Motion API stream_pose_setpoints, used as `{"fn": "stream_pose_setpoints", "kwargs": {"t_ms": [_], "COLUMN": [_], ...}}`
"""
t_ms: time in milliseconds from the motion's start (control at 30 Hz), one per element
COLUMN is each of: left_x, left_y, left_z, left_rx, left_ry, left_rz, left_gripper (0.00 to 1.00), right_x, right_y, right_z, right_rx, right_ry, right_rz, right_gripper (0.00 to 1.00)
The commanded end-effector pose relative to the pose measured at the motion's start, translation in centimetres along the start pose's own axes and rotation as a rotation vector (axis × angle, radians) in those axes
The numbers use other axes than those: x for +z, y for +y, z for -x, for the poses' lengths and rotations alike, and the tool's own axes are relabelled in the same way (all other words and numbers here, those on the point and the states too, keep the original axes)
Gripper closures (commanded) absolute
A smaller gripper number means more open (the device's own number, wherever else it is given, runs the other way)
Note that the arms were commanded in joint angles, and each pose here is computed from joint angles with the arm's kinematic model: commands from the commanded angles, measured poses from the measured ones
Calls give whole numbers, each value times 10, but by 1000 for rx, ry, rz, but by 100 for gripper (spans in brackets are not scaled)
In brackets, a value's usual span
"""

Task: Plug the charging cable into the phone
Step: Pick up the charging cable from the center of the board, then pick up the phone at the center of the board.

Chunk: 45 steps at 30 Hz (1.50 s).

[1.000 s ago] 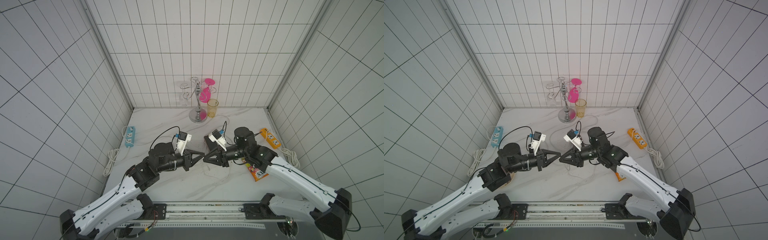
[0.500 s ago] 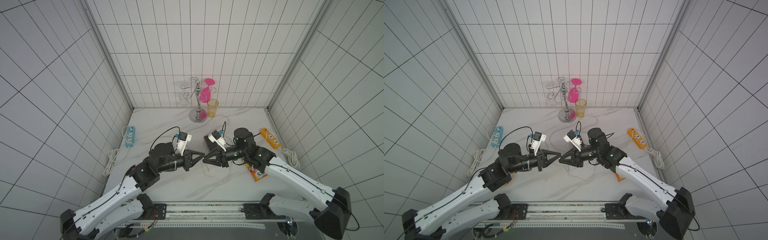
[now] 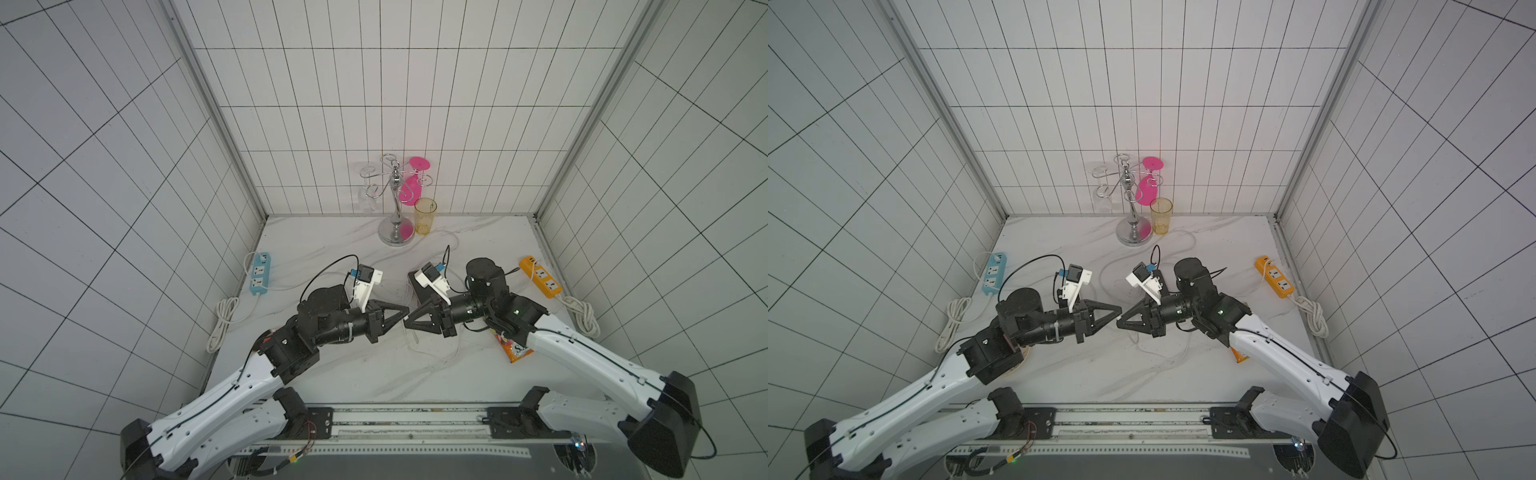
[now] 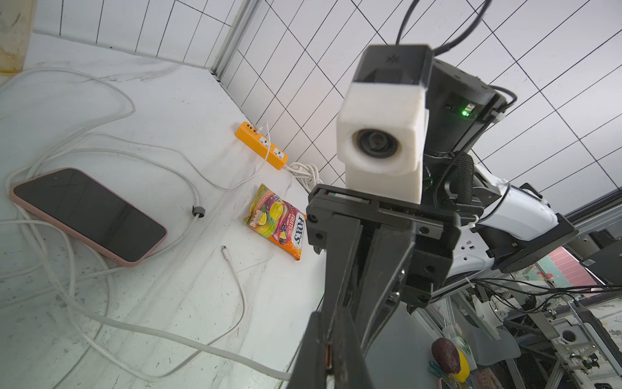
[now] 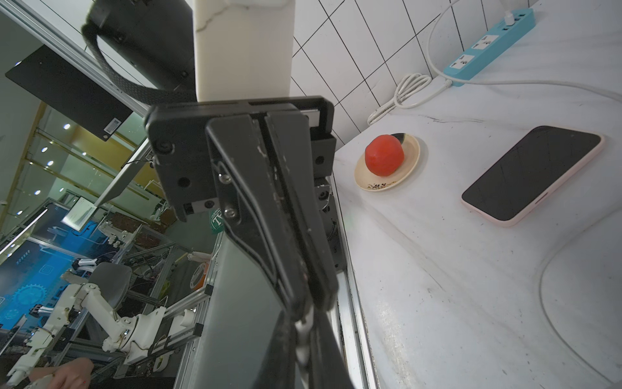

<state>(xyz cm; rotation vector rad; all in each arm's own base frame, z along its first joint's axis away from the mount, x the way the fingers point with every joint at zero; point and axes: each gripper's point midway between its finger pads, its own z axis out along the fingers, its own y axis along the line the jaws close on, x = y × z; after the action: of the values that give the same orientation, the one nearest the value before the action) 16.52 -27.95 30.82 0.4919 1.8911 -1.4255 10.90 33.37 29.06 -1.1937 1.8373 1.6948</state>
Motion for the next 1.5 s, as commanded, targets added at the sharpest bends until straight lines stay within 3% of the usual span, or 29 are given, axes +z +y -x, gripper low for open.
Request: {"fn": "stream_pose_setpoints", "kwargs": {"t_ms": [0, 33, 133, 200, 267, 367, 567, 833, 933, 1167, 1467], "left_x": [-4, -5, -15, -30, -55, -91, -126, -109, -114, -105, -80], "left_y": [-3, 3, 22, 46, 75, 119, 209, 271, 290, 330, 357], "left_z": [10, 13, 26, 39, 48, 49, 10, -12, -19, -30, -46], "left_rx": [3, -10, -51, -101, -154, -261, -545, -589, -585, -640, -656], "left_ry": [-47, -61, -117, -199, -294, -343, -204, 122, 196, 268, 331], "left_rz": [7, 45, 195, 366, 567, 805, 1118, 1353, 1478, 1479, 1399], "left_gripper": [100, 94, 33, 14, 3, 1, 1, 2, 2, 2, 2], "right_x": [-1, -1, -2, -4, -5, -5, -6, -6, -6, -6, -7], "right_y": [-1, -2, -7, -11, -15, -23, -29, -35, -35, -36, -36], "right_z": [1, 2, 0, -1, -3, -8, -12, -14, -13, -14, -13], "right_rx": [3, 6, 9, 13, 19, 32, 46, 65, 70, 74, 77], "right_ry": [-13, -14, -18, -21, -23, -19, -14, -3, -4, 0, 3], "right_rz": [5, 3, -14, -27, -43, -71, -92, -116, -120, -129, -132], "right_gripper": [100, 100, 100, 100, 100, 100, 100, 100, 100, 100, 100]}}
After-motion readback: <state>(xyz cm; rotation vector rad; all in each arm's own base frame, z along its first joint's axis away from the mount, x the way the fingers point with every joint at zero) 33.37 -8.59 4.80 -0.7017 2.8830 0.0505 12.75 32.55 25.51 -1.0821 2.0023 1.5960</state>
